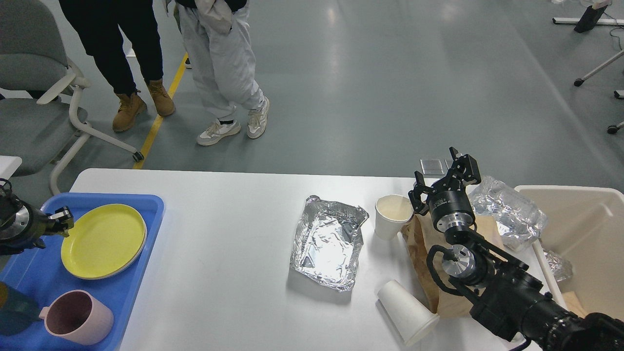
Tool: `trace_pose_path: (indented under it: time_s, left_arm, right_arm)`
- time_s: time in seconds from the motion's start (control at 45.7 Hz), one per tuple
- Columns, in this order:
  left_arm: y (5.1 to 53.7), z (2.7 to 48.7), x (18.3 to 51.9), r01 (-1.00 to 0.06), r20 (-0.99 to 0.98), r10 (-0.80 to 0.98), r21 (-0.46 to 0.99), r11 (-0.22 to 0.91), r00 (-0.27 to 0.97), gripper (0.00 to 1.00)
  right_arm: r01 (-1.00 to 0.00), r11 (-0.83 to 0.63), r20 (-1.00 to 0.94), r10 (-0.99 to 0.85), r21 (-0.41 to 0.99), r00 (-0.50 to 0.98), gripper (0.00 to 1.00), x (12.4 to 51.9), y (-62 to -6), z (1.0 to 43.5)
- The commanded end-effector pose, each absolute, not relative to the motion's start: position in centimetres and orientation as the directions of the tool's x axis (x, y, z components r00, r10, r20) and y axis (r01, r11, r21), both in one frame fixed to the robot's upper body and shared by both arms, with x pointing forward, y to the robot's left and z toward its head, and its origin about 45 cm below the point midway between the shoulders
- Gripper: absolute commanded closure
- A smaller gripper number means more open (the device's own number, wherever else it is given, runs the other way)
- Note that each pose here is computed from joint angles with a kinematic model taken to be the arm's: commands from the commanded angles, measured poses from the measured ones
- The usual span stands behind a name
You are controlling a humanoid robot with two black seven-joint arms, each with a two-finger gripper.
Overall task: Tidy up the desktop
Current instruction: 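Lift the yellow plate onto the pink plate on the tray, release, then raise the left gripper up and away from the tray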
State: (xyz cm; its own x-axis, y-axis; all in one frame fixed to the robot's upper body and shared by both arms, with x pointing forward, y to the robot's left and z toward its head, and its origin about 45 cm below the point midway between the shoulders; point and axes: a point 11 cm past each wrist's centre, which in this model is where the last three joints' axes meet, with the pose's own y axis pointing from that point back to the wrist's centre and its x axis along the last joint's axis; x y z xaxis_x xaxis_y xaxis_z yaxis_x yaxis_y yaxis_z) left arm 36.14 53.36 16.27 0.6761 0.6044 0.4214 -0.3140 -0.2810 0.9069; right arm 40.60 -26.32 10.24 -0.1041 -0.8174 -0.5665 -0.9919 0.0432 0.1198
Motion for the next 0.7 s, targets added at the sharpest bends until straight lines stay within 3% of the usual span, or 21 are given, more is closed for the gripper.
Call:
trace_pose_path:
  time_s: [0.0,0.087,0.175,0.437,0.678]
  left_arm:
    - [53.5,16.3,36.6,-0.350,0.463,0.593,0.886,-0.304,0.658,0.35]
    - [53.3,16.6,37.4,-0.405,0.509,0.593,0.860,-0.311,0.624,0.20]
    - [53.0,17.0,38.3,-0.467,0.555,0.608,0.825,-0.318,0.567,0.13]
    - [52.7,18.1,39.5,-0.536,0.577,0.659,0.789,-0.299,0.483,0.05]
    - [49.2,20.2,43.1,-0.708,0.431,0.863,0.694,-0.131,0.263,0.04]
  right_arm:
    - [-0.992,0.042,-0.567,-0.817,0.119,-0.103,0.00,40.6,-26.3,10.3]
    - [-0.992,0.043,-0.566,-0.818,0.120,-0.104,0.00,40.6,-26.3,10.2]
    - [-0.992,0.042,-0.567,-0.817,0.119,-0.103,0.00,40.6,-26.3,10.3]
    - [-0.992,0.043,-0.566,-0.818,0.120,-0.104,0.00,40.6,-26.3,10.2]
    - [-0.992,0.043,-0.566,-0.818,0.120,-0.104,0.00,40.6,-26.3,10.2]
